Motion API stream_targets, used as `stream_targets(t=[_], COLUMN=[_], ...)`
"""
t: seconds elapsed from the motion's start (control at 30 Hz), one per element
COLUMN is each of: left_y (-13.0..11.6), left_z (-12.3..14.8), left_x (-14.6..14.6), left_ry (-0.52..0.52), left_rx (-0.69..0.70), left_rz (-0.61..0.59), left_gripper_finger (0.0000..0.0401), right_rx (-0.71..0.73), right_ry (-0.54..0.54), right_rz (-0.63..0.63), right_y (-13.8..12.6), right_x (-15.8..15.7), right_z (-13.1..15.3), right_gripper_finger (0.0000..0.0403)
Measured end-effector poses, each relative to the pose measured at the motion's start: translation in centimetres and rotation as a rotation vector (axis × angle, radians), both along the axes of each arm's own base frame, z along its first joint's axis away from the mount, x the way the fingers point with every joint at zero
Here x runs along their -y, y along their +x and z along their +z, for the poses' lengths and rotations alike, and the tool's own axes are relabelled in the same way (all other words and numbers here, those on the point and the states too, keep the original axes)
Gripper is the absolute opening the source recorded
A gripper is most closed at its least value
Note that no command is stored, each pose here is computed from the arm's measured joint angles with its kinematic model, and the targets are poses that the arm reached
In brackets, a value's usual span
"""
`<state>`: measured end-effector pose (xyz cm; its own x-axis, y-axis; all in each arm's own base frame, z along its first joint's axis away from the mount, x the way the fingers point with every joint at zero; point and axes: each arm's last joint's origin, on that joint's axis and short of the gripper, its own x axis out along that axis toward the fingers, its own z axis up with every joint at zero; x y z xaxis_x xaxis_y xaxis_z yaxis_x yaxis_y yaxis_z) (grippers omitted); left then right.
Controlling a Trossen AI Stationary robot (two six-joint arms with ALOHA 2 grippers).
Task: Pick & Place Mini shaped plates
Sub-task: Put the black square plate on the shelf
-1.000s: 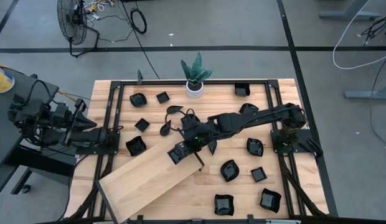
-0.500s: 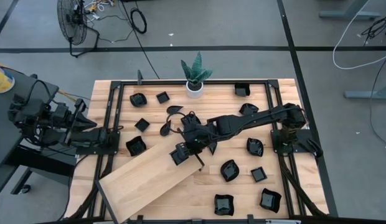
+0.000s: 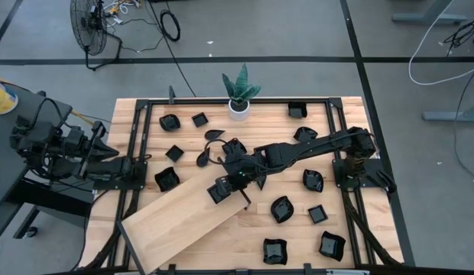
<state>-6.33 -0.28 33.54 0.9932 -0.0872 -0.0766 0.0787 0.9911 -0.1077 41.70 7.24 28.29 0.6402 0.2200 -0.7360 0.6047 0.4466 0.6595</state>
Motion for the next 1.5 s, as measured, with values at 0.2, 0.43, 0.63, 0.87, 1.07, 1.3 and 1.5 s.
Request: stream_targets(t=[0.2, 0.43, 0.63, 0.87, 1.07, 1.3, 1.5], left_y=[0.0, 0.0, 0.0, 0.0, 0.0, 0.0, 0.0], left_z=[0.0, 0.0, 0.0, 0.0, 0.0, 0.0, 0.0], left_x=[0.0, 0.0, 0.0, 0.0, 0.0, 0.0, 0.0], left_ry=[0.0, 0.0, 0.0, 0.0, 0.0, 0.0, 0.0], left_rx=[0.0, 0.0, 0.0, 0.0, 0.0, 0.0, 0.0], left_rz=[0.0, 0.0, 0.0, 0.0, 0.0, 0.0, 0.0], left_gripper_finger=[0.0018, 0.0018, 0.0018, 0.0018, 0.0018, 0.0018, 0.0018], right_rx=[0.0, 0.001, -0.026, -0.048, -0.048, -0.048, -0.05], right_ry=[-0.016, -0.037, -0.049, -0.05, -0.053, -0.053, -0.053], right_rz=[-0.002, 0.007, 0.004, 0.002, 0.001, 0.001, 0.001], right_y=[-0.03, -0.08, -0.28, -0.44, -0.44, -0.44, -0.46], right_x=[-0.06, -0.17, -0.11, -0.15, -0.14, -0.14, -0.14], right_z=[-0.03, -0.06, -0.24, -0.39, -0.39, -0.4, -0.41], right_gripper_finger=[0.0, 0.0, 0.0, 0.0, 0.0, 0.0, 0.0013])
